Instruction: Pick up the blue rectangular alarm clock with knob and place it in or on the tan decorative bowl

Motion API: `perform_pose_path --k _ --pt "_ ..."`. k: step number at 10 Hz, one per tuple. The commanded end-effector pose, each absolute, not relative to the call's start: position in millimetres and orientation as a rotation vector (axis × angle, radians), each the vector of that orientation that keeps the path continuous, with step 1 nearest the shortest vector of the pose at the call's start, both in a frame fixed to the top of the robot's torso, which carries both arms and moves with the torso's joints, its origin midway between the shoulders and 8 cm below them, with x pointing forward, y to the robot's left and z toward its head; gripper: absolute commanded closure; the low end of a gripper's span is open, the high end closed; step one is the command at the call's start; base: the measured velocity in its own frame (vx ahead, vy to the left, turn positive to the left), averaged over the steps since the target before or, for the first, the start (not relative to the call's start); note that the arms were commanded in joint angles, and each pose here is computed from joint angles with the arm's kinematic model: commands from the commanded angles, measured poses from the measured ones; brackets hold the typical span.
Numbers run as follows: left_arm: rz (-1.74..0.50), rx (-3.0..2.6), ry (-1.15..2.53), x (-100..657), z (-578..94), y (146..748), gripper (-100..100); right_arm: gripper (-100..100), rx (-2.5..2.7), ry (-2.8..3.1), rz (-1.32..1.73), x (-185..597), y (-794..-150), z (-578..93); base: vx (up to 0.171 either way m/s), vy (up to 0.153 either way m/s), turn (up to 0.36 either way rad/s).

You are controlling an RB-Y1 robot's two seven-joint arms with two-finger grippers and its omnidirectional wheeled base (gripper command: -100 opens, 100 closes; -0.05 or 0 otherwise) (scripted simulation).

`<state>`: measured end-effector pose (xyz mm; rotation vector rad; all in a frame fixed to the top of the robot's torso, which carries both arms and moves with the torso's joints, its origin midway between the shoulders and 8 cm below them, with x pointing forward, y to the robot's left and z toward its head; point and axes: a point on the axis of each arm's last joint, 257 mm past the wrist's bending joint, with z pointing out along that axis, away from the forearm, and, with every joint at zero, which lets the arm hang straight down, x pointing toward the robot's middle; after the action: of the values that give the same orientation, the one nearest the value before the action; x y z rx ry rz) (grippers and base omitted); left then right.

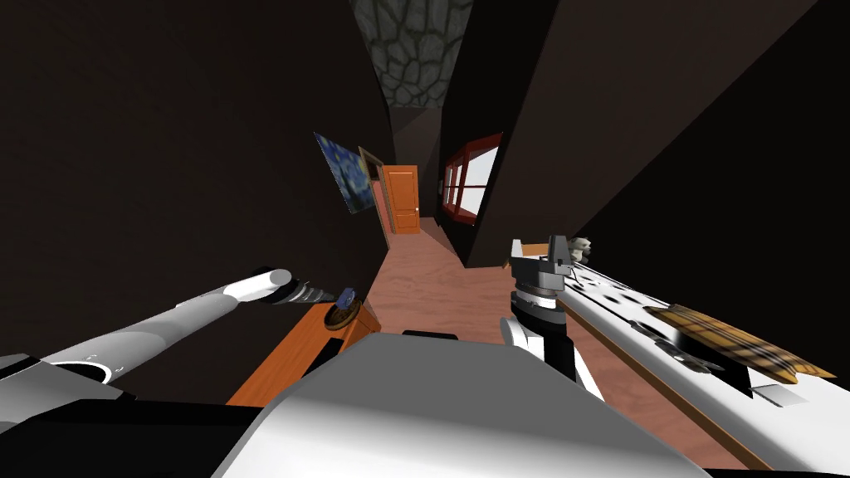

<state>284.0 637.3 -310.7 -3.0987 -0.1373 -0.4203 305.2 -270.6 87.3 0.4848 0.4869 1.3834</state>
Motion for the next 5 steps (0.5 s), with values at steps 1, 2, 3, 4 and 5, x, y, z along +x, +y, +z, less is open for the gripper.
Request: perform_pose_path --k 1,2,3,4,5 --pt "-0.420 -3.099 -0.137 284.0 -310.7 637.3 0 0 0.485 0.487 1.383 305.2 -270.6 87.3 0.000 0.000 0.000" --pt "-0.420 -3.099 -0.137 284.0 -310.7 637.3 0 0 0.485 0.487 1.383 305.2 -270.6 87.3 0.000 0.000 0.000" --pt "-0.420 -3.099 -0.137 284.0 -310.7 637.3 0 0 0.485 0.487 1.383 305.2 -270.6 87.3 0.000 0.000 0.000" --pt "-0.420 -3.099 -0.137 284.0 -310.7 637.3 0 0 0.485 0.487 1.383 305.2 -270.6 87.3 0.000 0.000 0.000" --pt "-0.420 -3.099 -0.137 284.0 -310.7 637.3 0 0 0.485 0.487 1.383 305.2 -270.6 87.3 0.000 0.000 0.000"
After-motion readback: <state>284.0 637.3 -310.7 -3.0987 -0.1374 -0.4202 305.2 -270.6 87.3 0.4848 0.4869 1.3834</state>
